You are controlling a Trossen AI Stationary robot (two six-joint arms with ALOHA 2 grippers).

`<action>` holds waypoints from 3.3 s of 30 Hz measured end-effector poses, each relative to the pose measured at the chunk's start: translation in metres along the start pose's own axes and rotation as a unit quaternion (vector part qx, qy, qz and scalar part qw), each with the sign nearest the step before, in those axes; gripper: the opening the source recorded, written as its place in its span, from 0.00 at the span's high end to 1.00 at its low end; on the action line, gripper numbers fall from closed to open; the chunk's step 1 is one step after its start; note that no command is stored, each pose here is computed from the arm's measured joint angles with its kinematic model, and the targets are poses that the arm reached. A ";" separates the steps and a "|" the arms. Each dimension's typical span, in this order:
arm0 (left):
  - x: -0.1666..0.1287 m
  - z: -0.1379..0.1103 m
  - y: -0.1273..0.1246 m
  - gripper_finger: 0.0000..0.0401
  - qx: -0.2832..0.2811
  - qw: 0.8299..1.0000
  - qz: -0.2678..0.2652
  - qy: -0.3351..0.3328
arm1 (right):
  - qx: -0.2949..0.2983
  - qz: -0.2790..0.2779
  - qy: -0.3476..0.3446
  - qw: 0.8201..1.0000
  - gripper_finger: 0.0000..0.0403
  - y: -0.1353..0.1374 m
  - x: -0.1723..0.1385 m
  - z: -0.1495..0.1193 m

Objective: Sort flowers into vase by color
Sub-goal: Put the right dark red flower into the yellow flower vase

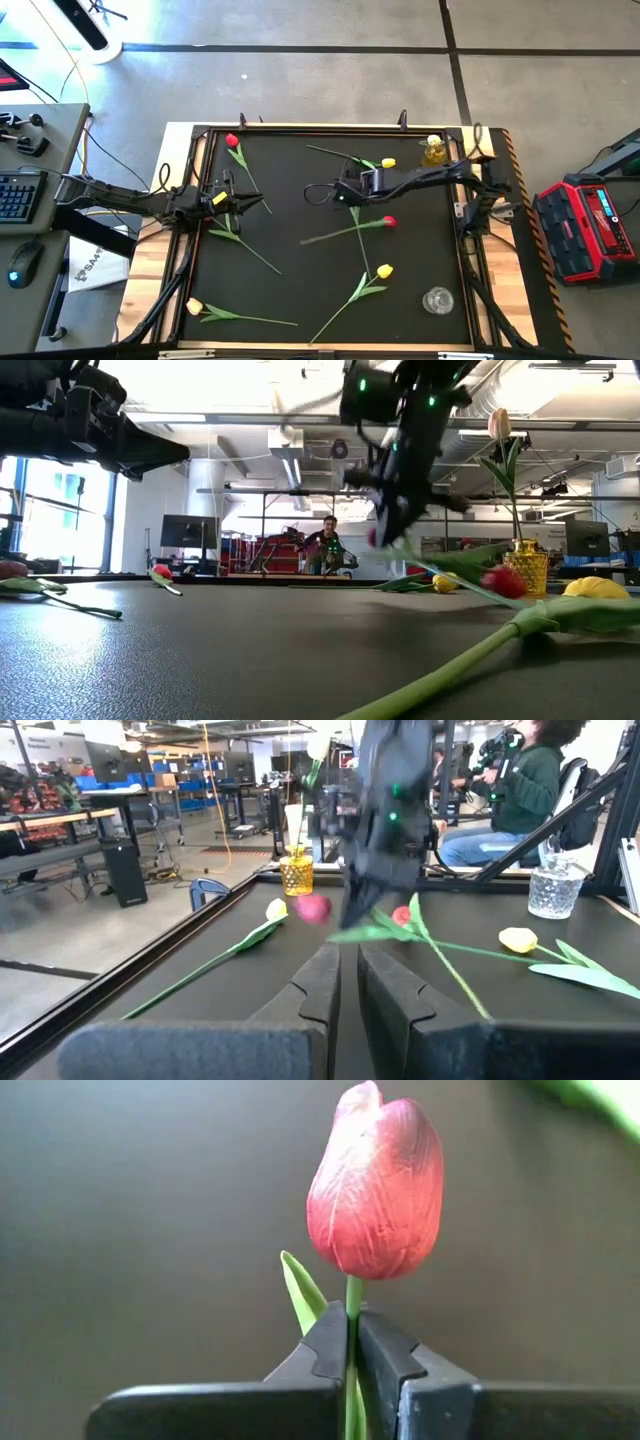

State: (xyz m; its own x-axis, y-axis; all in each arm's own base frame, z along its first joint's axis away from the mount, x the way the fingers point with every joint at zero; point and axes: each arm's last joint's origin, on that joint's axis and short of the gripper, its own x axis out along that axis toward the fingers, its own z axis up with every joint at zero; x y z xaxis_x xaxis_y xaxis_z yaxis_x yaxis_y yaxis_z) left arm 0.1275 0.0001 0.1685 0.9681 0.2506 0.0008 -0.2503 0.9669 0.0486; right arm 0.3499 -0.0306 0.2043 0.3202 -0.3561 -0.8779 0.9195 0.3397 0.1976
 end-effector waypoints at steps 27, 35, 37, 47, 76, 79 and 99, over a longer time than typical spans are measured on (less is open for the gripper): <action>0.000 0.000 0.000 0.93 0.003 1.000 0.000 0.000 | -0.075 0.045 -0.383 0.919 0.99 -0.032 -0.172 0.033; 0.000 0.000 0.000 0.93 0.004 1.000 0.000 0.000 | -0.091 -0.120 -0.483 0.863 0.99 -0.048 -0.192 0.036; 0.000 0.000 0.000 0.93 0.004 1.000 0.000 0.000 | -0.081 -0.163 -0.500 0.847 0.99 -0.051 -0.195 0.038; 0.000 0.000 0.000 0.93 0.003 1.000 0.001 -0.001 | -0.031 -0.266 -0.511 0.817 0.99 -0.078 -0.200 0.069; 0.000 -0.001 0.000 0.93 0.013 1.000 0.000 0.007 | 0.104 -0.386 -0.506 0.764 0.99 -0.161 -0.171 0.099; 0.000 -0.001 0.000 0.93 0.014 1.000 0.003 0.007 | 0.107 -0.384 -0.508 0.764 0.99 -0.163 -0.171 0.097; 0.000 -0.001 0.000 0.93 0.010 1.000 0.004 0.007 | 0.074 -0.399 -0.474 0.782 0.99 -0.155 -0.142 0.097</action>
State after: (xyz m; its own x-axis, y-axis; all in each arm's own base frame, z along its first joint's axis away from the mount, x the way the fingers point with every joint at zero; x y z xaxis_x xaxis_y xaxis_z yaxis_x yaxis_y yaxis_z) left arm 0.1274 0.0003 0.1672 0.9659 0.2587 -0.0121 -0.2573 0.9639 0.0684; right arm 0.1841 -0.1167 0.3407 -0.4073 -0.9122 -0.0437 0.9069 -0.3983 -0.1376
